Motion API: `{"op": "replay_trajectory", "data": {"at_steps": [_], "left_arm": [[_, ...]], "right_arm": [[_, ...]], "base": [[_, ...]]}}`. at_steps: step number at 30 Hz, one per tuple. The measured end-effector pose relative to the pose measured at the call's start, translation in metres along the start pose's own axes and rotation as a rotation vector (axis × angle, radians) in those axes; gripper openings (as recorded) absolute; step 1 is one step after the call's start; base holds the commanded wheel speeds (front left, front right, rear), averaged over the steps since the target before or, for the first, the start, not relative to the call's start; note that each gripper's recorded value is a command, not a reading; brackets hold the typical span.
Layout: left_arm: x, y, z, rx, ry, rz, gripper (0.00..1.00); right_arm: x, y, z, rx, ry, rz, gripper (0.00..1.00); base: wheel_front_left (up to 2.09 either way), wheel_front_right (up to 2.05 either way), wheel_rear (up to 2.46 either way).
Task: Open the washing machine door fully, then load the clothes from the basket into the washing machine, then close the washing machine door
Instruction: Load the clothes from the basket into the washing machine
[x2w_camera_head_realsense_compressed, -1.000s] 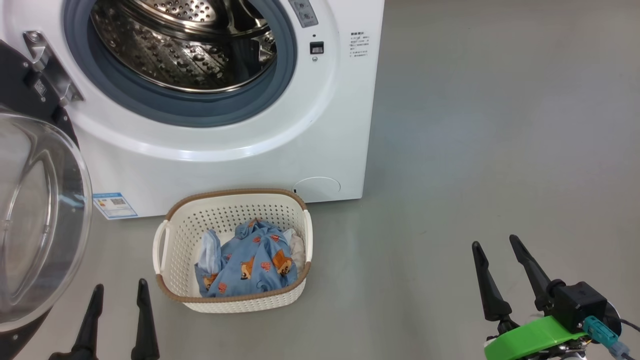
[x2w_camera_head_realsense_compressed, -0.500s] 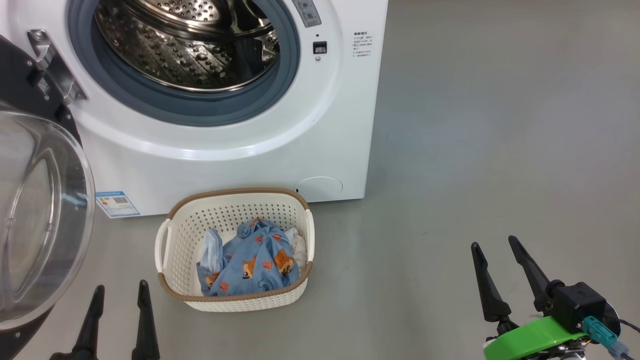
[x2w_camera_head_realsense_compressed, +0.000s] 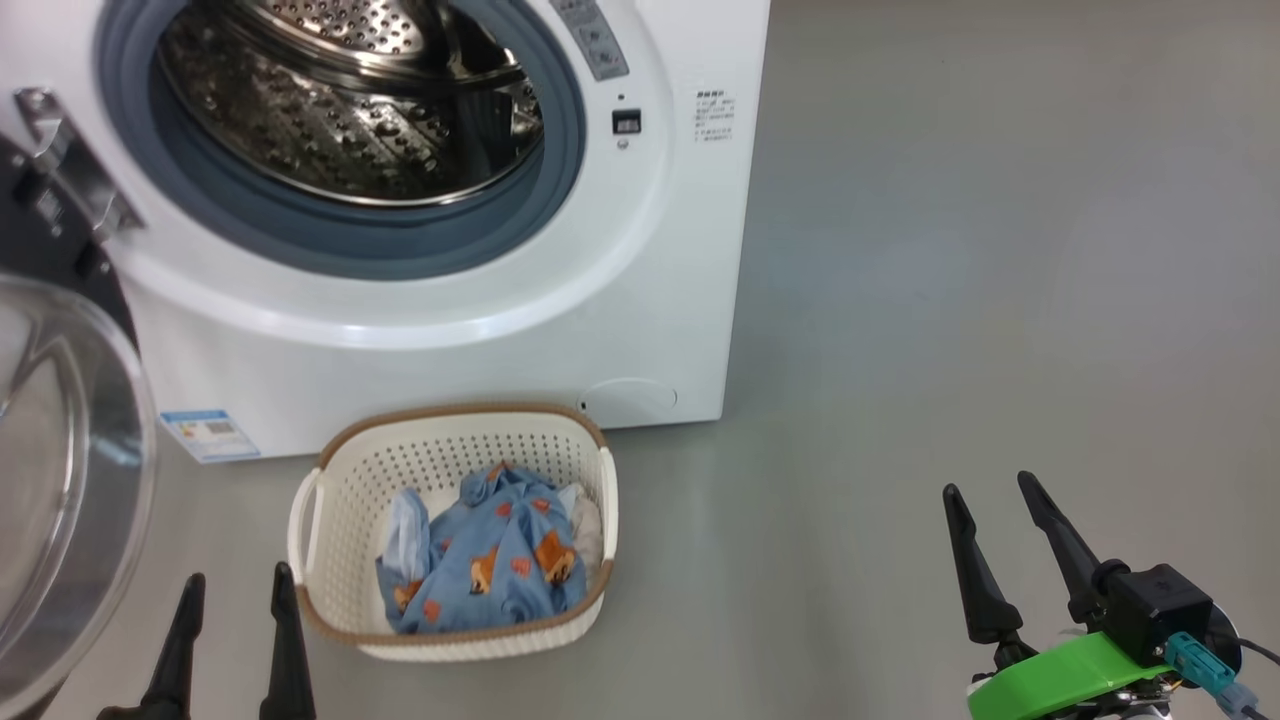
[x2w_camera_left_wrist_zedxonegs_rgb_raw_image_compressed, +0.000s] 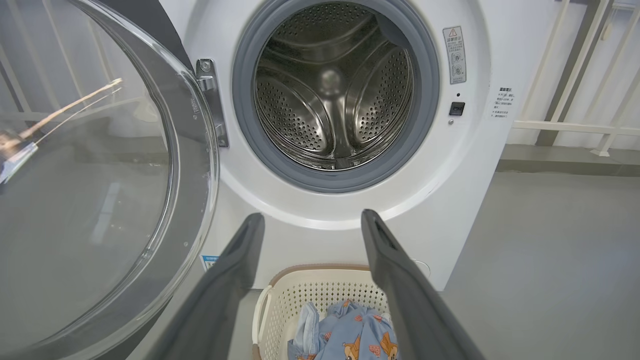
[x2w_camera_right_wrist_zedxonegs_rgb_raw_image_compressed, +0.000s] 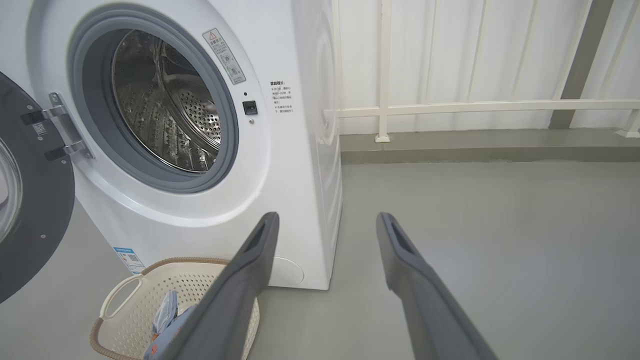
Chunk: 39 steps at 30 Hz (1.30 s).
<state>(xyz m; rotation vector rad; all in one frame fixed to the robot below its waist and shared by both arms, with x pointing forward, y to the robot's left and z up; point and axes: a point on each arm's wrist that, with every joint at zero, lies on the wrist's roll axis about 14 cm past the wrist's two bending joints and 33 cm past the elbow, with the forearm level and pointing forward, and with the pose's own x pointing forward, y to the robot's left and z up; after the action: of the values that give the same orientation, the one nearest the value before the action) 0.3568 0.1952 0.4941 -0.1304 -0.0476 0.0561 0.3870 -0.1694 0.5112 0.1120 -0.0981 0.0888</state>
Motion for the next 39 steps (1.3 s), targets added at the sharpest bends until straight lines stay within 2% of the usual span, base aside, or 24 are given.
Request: {"op": "replay_trajectory", "data": {"at_steps": [8,15,39], "left_arm": [[0.002,0.005,0.004,0.004,-0.014,0.017,1.00],[0.003,0.006,0.003,0.011,-0.009,0.018,1.00],[0.004,-0.002,-0.003,0.000,0.007,-0.004,1.00]], "right_arm": [[0.001,-0.001,-0.004,0.001,0.010,-0.003,1.00],[0.002,-0.002,-0.006,0.001,0.015,-0.005,1.00],[0.002,-0.003,-0.010,0.002,0.028,-0.007,1.00]], "base": [[2.10,-1.87,-0.23],[1.11,-1.11,0.00],[0.06,-0.06,0.00]]}}
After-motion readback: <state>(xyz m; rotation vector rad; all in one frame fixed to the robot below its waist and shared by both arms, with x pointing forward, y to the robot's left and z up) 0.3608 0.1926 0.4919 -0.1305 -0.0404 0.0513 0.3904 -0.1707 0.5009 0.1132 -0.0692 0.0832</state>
